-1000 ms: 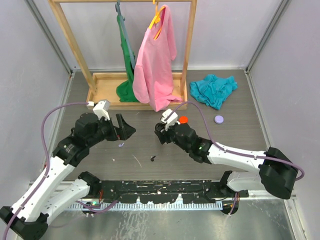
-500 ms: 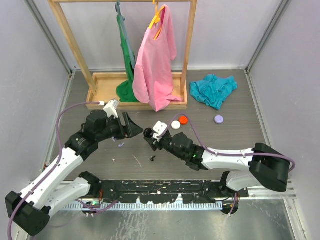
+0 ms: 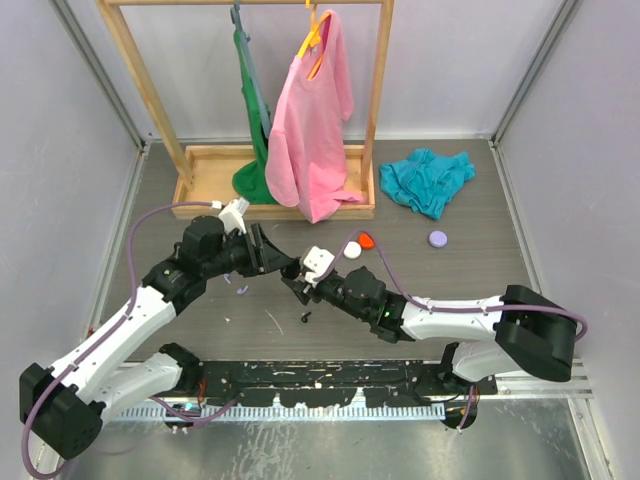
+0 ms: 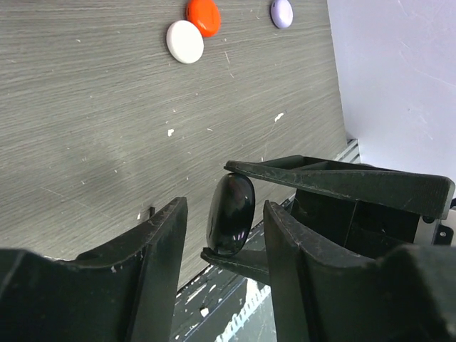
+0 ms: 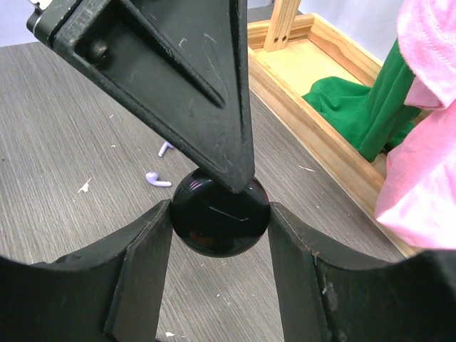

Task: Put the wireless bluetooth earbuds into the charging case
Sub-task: Pick up the charging case at the center of the board.

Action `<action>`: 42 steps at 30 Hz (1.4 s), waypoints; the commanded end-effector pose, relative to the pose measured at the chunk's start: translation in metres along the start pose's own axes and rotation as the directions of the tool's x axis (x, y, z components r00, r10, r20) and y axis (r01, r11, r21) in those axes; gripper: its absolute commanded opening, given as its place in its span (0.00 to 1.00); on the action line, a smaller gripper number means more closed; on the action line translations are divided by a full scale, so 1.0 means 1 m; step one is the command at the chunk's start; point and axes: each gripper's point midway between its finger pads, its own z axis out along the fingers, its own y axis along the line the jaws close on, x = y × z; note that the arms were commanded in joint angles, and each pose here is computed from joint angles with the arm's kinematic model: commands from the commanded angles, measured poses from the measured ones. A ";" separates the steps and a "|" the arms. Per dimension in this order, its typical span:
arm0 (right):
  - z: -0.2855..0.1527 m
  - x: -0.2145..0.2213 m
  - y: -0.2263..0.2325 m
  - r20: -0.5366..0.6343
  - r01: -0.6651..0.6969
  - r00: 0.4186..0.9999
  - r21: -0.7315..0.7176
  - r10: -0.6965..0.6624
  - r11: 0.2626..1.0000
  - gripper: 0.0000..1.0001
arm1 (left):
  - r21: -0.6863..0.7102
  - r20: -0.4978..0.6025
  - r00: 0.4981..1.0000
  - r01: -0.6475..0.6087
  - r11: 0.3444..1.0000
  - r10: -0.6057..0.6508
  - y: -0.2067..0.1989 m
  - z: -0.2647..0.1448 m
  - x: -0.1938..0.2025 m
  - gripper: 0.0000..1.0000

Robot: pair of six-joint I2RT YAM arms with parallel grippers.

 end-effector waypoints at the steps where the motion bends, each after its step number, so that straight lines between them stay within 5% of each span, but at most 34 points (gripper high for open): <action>1: 0.005 -0.030 0.001 0.100 -0.004 0.995 -0.002 0.004 1.000 0.46 | 0.074 0.026 0.999 -0.034 0.997 0.032 -0.019 0.002 -0.008 0.47; 13: 0.005 -0.033 0.000 0.115 -0.001 0.993 0.002 0.001 1.000 0.47 | 0.053 -0.024 0.997 -0.072 0.996 0.073 -0.017 0.009 0.001 0.28; 20: -0.001 -0.034 -0.007 0.097 -0.001 0.995 0.028 -0.001 1.000 0.62 | 0.043 -0.018 0.984 -0.175 0.984 0.175 -0.022 -0.003 -0.005 0.13; 25: -0.014 -0.037 -0.013 0.082 0.046 0.995 0.038 -0.049 0.998 0.67 | 0.030 -0.001 0.965 -0.261 0.965 0.261 -0.027 -0.016 -0.014 0.11; 31: -0.033 -0.050 -0.005 0.100 0.055 0.994 -0.095 -0.045 0.994 0.69 | 0.055 -0.005 0.920 -0.390 0.919 0.391 -0.039 -0.029 -0.021 0.10; 42: -0.063 -0.064 -0.002 0.149 -0.096 0.975 -0.398 0.168 0.912 0.70 | 0.288 0.046 0.810 -0.571 0.768 0.585 -0.080 -0.035 -0.014 0.05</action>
